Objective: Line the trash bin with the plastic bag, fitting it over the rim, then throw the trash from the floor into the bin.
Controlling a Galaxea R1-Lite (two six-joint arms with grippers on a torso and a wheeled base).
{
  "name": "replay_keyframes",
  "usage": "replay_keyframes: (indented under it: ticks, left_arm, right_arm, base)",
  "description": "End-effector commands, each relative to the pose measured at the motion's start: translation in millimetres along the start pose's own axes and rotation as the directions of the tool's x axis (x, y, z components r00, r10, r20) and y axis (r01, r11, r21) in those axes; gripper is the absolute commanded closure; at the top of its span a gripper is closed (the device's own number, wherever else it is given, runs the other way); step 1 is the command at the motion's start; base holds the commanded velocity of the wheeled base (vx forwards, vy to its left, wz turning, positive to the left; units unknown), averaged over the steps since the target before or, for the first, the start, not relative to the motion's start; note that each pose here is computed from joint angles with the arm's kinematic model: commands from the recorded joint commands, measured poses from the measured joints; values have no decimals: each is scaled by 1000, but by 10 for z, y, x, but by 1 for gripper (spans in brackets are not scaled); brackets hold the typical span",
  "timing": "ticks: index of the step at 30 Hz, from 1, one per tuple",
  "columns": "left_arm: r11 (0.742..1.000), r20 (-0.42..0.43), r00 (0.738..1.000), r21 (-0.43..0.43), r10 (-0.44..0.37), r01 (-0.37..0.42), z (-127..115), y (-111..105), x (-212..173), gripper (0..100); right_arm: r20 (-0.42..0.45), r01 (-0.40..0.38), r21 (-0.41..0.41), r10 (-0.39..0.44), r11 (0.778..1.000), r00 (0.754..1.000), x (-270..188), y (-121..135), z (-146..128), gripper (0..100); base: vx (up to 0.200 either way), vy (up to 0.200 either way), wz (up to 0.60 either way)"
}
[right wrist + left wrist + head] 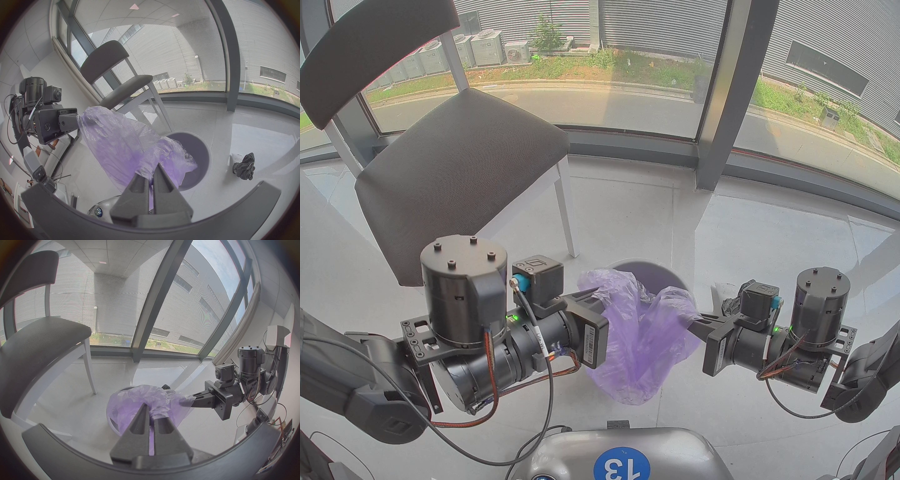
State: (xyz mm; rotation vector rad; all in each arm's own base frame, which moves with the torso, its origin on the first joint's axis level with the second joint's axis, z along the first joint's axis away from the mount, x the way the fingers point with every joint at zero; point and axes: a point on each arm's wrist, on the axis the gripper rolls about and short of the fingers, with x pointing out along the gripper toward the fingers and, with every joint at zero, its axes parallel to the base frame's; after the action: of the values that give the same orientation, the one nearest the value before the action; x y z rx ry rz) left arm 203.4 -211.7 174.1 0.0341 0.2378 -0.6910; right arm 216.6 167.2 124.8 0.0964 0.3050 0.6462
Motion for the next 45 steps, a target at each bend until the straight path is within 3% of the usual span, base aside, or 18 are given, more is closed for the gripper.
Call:
replay_keyframes:
  ticks: [1,7,13,24,29,39,45]
  left_arm:
    - [1000,-25,1000,-17,19,-19,-63,47,98,100]
    - [994,-47,998,-104,33,-38,-110,127,150,100]
    - [983,-88,993,-161,80,-93,-213,434,200,100]
    - [956,-157,978,-235,138,-173,-395,808,124,100]
    - [953,-170,974,-237,149,-187,-410,825,27,100]
    - [947,-262,952,-233,160,-223,-587,813,-244,100]
    - [945,-288,944,-232,161,-232,-579,792,-338,100]
  right_arm:
    - [-7,29,5,-28,1000,1000,-20,-81,-16,100]
    - [-40,85,20,-84,996,996,-92,-257,-97,100]
    - [-55,137,33,-135,990,989,-184,-393,-142,100]
    - [-68,218,58,-214,974,974,-218,-601,-165,100]
    - [-90,240,62,-234,969,968,-257,-641,-175,100]
    - [-279,260,41,-239,965,930,-480,-556,-241,100]
    - [-329,255,29,-232,966,916,-512,-508,-303,100]
  base:
    - [0,0,0]
    - [0,0,0]
    - [0,0,0]
    - [0,0,0]
    - [0,0,0]
    - [0,0,0]
    - [0,0,0]
